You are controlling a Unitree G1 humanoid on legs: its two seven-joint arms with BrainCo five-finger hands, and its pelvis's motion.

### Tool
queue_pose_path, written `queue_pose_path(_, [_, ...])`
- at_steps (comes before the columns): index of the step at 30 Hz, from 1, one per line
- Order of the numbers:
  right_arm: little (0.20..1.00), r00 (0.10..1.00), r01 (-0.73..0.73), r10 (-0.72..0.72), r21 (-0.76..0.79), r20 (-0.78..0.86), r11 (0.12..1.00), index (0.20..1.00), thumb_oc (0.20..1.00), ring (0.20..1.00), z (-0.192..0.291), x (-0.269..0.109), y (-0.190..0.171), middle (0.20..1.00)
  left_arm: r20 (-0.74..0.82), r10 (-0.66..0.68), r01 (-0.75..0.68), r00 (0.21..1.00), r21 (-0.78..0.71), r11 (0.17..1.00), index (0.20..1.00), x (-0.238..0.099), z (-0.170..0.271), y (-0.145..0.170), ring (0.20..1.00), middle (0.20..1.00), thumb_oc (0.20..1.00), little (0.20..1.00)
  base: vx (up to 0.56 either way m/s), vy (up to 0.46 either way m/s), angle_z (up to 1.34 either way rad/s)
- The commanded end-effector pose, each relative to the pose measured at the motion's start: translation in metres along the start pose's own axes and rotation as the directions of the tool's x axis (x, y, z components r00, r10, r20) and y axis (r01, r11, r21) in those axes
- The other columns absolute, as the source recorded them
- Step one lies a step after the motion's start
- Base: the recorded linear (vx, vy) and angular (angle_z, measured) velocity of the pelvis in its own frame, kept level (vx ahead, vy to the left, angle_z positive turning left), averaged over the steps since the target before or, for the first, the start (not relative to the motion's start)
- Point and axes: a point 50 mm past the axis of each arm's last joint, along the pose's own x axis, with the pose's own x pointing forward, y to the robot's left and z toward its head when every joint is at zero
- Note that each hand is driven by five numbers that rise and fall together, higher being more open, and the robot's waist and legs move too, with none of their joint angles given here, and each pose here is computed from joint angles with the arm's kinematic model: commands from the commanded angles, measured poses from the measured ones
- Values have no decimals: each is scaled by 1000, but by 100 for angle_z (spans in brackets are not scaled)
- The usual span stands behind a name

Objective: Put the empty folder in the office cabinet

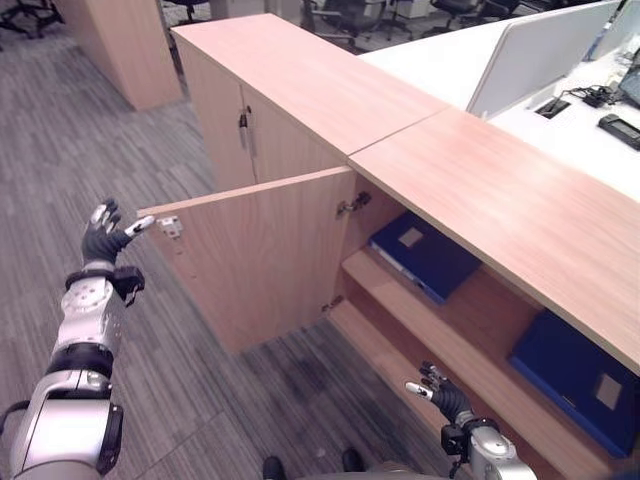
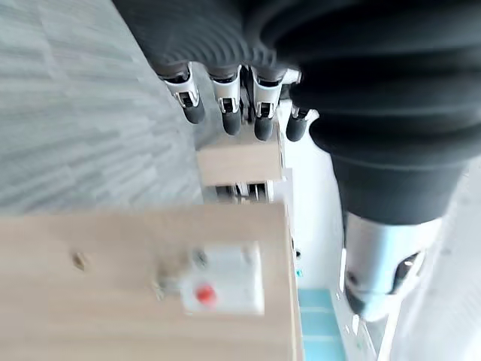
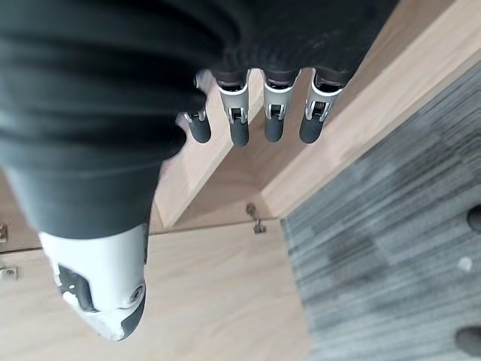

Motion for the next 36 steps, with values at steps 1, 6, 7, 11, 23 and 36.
queue_pose_path(1, [1000, 987, -44, 43, 1, 153, 999, 1000, 1000, 1000, 35, 10, 6, 1000, 128, -6, 3, 992, 22, 1000, 1000, 15, 44, 6, 1000, 1000, 1000, 1000, -73, 3, -19])
queue_pose_path(6, [1000, 985, -60, 62, -16, 161, 998, 1000, 1000, 1000, 40, 13, 10, 1000, 128, -46, 40, 991, 47, 998, 1000, 23, 55, -7, 1000, 1000, 1000, 1000, -75, -7, -10])
queue_pose_path(7, [1000, 984, -64, 65, -13, 164, 998, 1000, 1000, 1000, 41, 14, 12, 1000, 126, -48, 43, 991, 46, 998, 1000, 24, 55, -9, 1000, 1000, 1000, 1000, -83, -3, -3])
queue_pose_path(11, [1000, 984, -71, 72, -11, 164, 997, 1000, 1000, 1000, 40, 15, 15, 1000, 94, -55, 54, 994, 12, 998, 1000, 24, 44, -20, 1000, 1000, 1000, 1000, -40, 7, -3])
queue_pose_path(23, [1000, 985, -44, 42, 7, 169, 999, 1000, 1000, 1000, 37, 10, 12, 1000, -4, -293, 291, 956, -95, 952, 1000, -8, -20, -106, 1000, 1000, 1000, 1000, -7, 1, 2])
queue_pose_path(36, [1000, 967, 4, -8, 13, 254, 1000, 1000, 1000, 1000, 62, 12, 3, 1000, 16, -662, 661, 750, -66, 747, 1000, -87, -51, -181, 1000, 1000, 1000, 1000, -60, 0, 12])
